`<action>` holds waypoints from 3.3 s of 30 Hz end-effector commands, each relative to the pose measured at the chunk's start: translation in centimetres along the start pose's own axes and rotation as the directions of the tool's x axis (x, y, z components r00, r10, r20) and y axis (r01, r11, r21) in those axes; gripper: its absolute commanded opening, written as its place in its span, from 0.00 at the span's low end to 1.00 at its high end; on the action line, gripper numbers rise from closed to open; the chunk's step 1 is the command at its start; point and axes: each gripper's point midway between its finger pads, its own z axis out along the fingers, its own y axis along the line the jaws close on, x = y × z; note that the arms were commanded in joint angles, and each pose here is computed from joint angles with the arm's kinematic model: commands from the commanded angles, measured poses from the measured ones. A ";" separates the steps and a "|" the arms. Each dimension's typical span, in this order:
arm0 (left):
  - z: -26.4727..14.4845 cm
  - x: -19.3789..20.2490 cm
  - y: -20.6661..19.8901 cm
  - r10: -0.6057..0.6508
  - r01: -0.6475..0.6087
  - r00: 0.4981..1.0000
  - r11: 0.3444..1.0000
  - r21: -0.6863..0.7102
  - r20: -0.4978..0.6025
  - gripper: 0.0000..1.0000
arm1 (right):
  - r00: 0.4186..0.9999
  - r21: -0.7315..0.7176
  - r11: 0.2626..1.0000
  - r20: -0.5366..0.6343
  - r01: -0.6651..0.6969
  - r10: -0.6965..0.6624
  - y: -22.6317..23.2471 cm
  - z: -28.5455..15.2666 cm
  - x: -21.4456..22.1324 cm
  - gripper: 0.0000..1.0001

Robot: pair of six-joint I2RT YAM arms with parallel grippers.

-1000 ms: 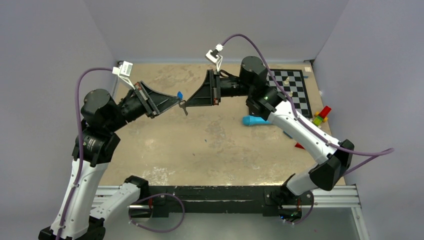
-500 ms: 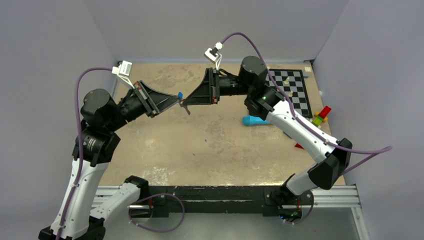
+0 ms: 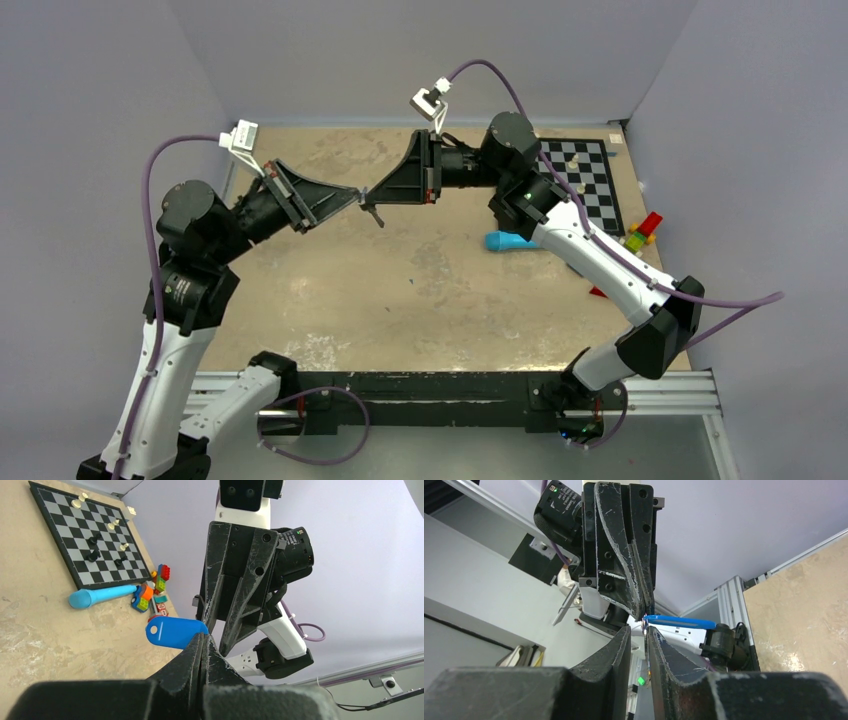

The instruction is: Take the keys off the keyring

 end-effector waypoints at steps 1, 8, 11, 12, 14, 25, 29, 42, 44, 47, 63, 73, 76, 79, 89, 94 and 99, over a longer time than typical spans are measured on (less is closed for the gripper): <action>-0.1 -0.5 -1.1 0.000 -0.001 1.000 0.999 0.039 0.031 0.00 | 0.999 -0.048 0.998 -0.003 0.039 -0.039 1.3 0.0 -0.1 0.23; -0.3 -0.5 -1.2 -0.006 0.004 0.999 0.999 0.051 0.039 0.00 | 0.999 -0.041 0.999 0.005 0.034 -0.034 1.0 0.2 -0.2 0.16; -0.5 -0.4 -1.3 -0.004 0.001 0.999 0.998 0.059 0.045 0.00 | 1.000 -0.032 0.999 0.006 0.031 -0.031 0.8 0.3 -0.2 0.10; -0.5 -0.4 -1.3 -0.003 0.000 0.999 0.998 0.061 0.046 0.00 | 1.000 -0.028 0.999 0.004 0.028 -0.027 0.7 0.3 -0.1 0.08; -0.6 -0.4 -1.3 0.001 -0.004 0.999 0.998 0.061 0.046 0.00 | 1.000 -0.021 0.999 0.000 0.024 -0.024 0.5 0.3 -0.1 0.04; -1.3 0.6 -1.9 0.086 -0.084 0.996 0.995 0.061 -0.021 0.25 | 0.995 0.060 0.997 -0.087 0.047 -0.042 0.0 -1.2 2.2 0.00; -1.9 1.2 -0.6 0.143 -0.146 0.986 0.989 -0.035 -0.086 0.46 | 0.981 0.250 0.968 -0.192 0.010 0.039 -2.5 -3.5 5.2 0.00; -2.7 3.4 8.2 0.340 -0.417 0.890 0.877 -0.239 -0.304 0.61 | 0.767 0.887 0.460 -0.322 0.040 0.555 -11.2 -16.3 15.7 0.00; -2.2 3.8 8.6 0.364 -0.445 0.868 0.873 -0.202 -0.339 0.66 | 0.788 0.847 0.531 -0.332 0.007 0.519 -10.0 -15.2 15.3 0.00; -0.9 5.1 7.0 0.384 -0.427 0.841 0.904 -0.032 -0.381 0.70 | 0.816 0.723 0.690 -0.375 -0.040 0.440 -7.9 -12.8 14.9 0.00; 0.2 7.6 -0.3 0.355 -0.091 0.843 0.834 0.545 -0.403 0.68 | 0.874 0.294 0.955 -0.453 -0.040 0.176 -0.1 -8.0 12.7 0.00; 0.4 7.4 -1.3 0.268 0.075 0.867 0.763 0.642 -0.419 0.68 | 0.892 0.165 0.985 -0.437 -0.049 0.118 2.2 -6.7 11.3 0.00; 0.8 7.3 -1.0 0.223 0.143 0.862 0.755 0.640 -0.456 0.68 | 0.894 0.166 0.985 -0.434 -0.043 0.112 2.2 -6.4 11.0 0.00; 1.1 7.8 -0.8 0.212 0.182 0.838 0.759 0.625 -0.502 0.67 | 0.901 0.169 0.986 -0.424 -0.018 0.089 2.1 -6.2 10.5 0.00; -0.4 8.5 -2.1 0.251 0.189 0.803 0.753 0.631 -0.540 0.63 | 0.930 0.152 0.985 -0.366 0.081 -0.020 2.4 -5.5 8.5 0.00; -1.1 8.5 -2.9 0.271 0.184 0.790 0.751 0.634 -0.550 0.59 | 0.941 0.141 0.984 -0.335 0.111 -0.058 2.7 -5.1 7.3 0.00; -1.7 8.5 -3.4 0.289 0.177 0.778 0.751 0.636 -0.557 0.53 | 0.946 0.131 0.984 -0.316 0.120 -0.073 2.9 -4.8 6.6 0.00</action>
